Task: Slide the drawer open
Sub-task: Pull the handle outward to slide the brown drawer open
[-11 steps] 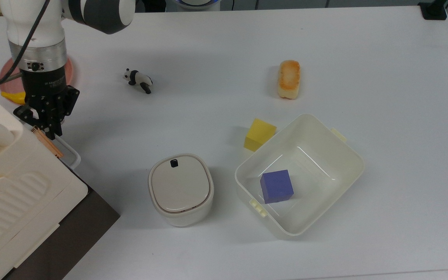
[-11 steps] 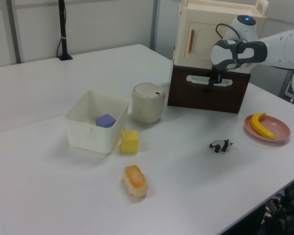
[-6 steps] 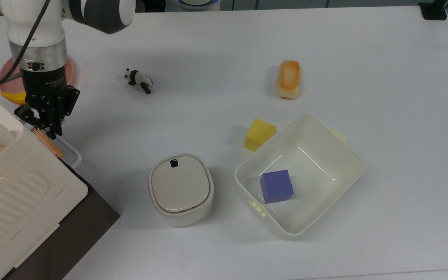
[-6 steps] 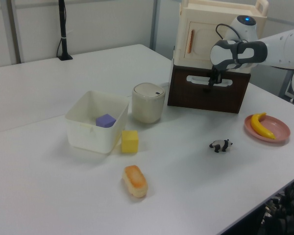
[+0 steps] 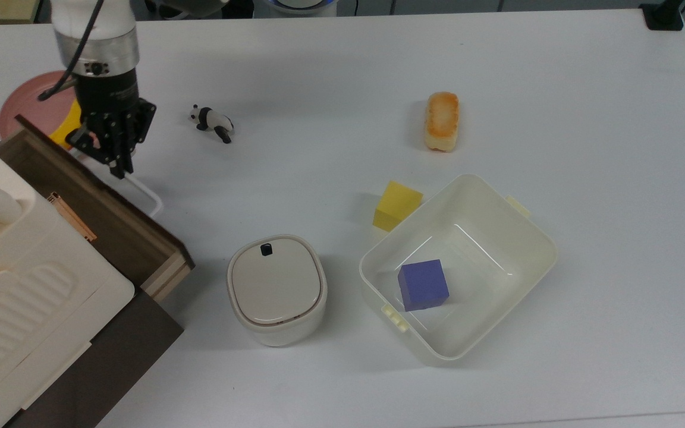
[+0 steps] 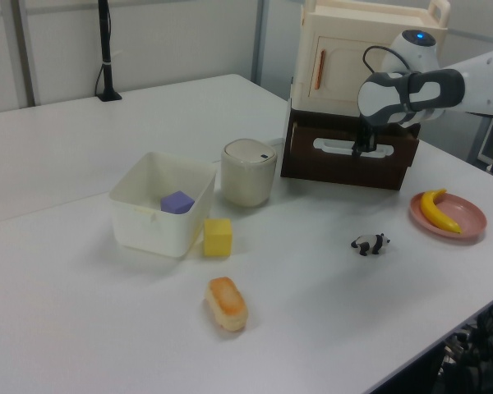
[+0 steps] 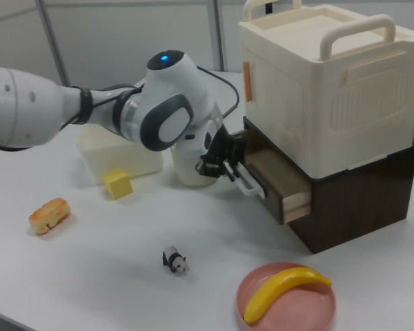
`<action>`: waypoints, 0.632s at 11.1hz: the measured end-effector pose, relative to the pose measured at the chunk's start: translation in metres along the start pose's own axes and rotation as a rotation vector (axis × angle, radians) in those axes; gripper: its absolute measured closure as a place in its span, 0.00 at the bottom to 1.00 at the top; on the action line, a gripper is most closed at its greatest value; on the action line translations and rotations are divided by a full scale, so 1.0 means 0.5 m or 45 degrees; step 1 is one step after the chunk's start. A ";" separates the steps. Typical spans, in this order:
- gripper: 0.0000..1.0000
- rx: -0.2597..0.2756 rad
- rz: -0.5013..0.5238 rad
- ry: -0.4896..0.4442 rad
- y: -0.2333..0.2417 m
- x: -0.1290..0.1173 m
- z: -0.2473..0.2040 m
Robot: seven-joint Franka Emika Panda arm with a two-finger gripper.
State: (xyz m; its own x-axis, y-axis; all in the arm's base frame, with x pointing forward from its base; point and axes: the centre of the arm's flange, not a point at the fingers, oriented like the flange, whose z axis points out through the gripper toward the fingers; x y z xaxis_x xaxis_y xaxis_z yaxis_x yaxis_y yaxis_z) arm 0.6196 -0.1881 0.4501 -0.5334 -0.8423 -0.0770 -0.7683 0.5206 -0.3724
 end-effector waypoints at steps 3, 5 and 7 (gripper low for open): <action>0.89 -0.035 -0.024 -0.002 0.061 -0.002 -0.022; 0.89 -0.039 -0.029 -0.002 0.071 0.000 -0.026; 0.72 -0.046 -0.040 -0.002 0.077 -0.004 -0.022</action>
State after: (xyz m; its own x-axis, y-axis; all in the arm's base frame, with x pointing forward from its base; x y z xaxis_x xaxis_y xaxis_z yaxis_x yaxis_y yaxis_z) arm 0.5872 -0.1650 0.4463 -0.5086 -0.8584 -0.0674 -0.7969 0.4989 -0.3407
